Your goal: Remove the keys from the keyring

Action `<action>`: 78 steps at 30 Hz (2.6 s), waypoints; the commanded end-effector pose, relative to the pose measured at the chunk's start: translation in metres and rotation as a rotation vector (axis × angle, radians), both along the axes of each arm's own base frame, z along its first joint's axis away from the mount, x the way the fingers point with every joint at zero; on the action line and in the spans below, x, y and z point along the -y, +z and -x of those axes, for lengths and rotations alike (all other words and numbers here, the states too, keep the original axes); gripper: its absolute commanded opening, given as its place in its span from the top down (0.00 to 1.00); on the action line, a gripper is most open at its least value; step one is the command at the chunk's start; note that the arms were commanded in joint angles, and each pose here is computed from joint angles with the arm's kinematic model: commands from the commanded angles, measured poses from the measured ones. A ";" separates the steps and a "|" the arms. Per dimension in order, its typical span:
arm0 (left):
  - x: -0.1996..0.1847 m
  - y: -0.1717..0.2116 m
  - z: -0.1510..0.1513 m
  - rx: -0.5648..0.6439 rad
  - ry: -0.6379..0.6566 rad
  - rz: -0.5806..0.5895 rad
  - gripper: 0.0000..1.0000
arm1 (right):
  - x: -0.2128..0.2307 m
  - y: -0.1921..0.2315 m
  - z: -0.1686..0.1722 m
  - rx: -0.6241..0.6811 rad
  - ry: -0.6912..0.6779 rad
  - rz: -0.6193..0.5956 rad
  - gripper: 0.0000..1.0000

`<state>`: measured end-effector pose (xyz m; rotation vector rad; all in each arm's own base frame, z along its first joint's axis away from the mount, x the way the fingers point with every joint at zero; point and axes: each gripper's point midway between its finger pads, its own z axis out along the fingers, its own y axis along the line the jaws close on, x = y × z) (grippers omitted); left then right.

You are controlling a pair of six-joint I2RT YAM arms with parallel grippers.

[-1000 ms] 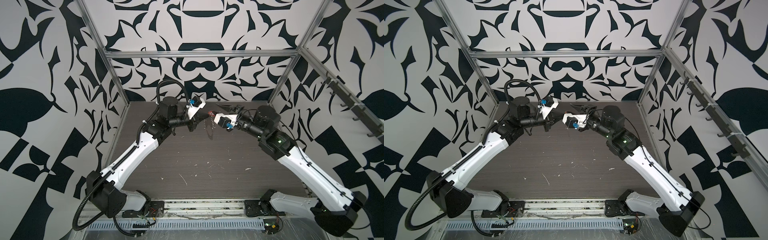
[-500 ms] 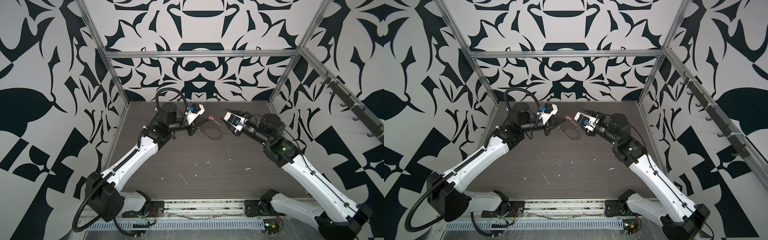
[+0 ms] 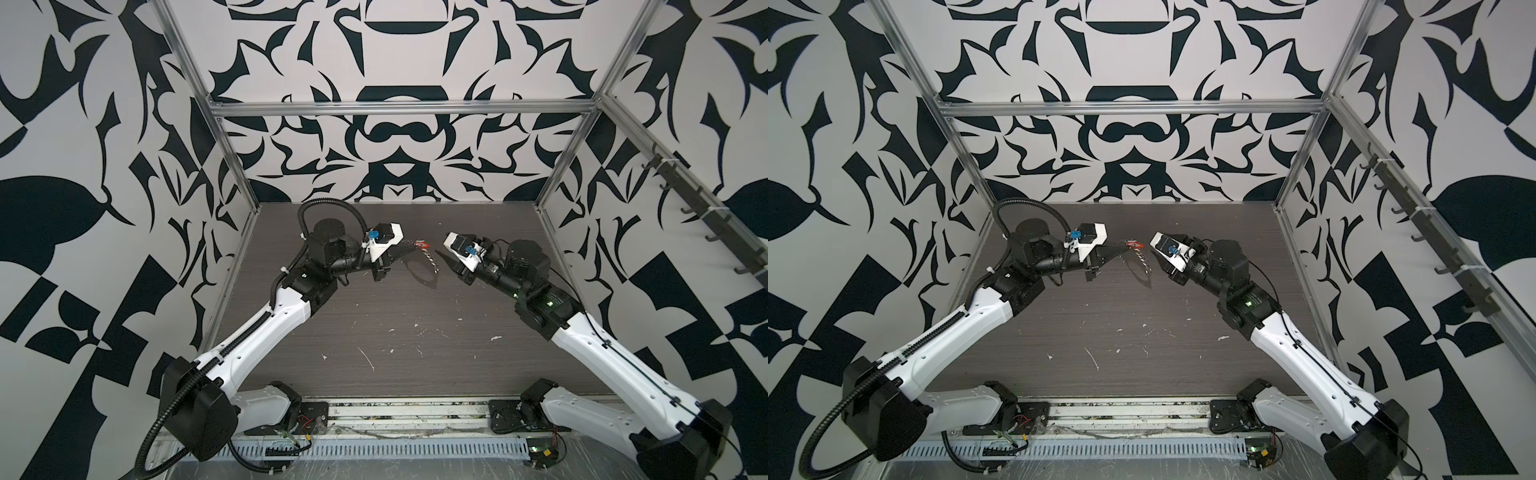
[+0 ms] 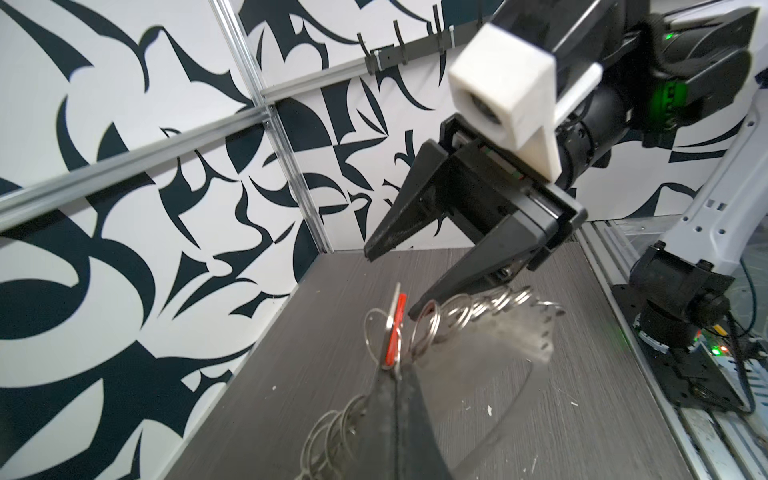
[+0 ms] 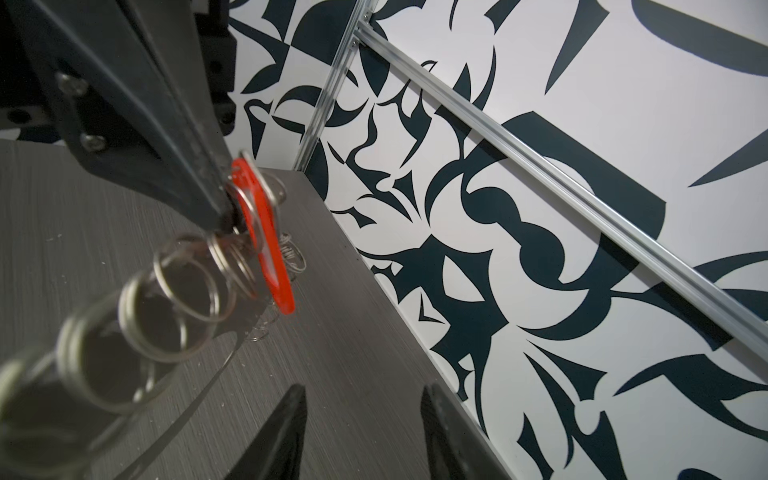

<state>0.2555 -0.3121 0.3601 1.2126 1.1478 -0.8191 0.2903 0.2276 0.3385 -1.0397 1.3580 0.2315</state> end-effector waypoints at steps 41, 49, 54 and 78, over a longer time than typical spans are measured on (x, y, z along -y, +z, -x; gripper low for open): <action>-0.018 -0.009 0.041 0.695 0.051 0.007 1.00 | 0.003 -0.006 0.022 0.086 -0.016 -0.262 0.38; -0.019 -0.015 0.042 0.669 0.045 -0.007 1.00 | -0.005 -0.003 0.017 0.070 0.007 -0.286 0.38; -0.020 -0.013 0.043 0.665 0.047 -0.003 1.00 | -0.013 0.005 0.017 0.061 0.042 -0.301 0.38; -0.050 -0.104 0.050 -0.041 -0.111 -0.660 1.00 | 0.011 0.001 0.055 0.041 0.041 -0.167 0.43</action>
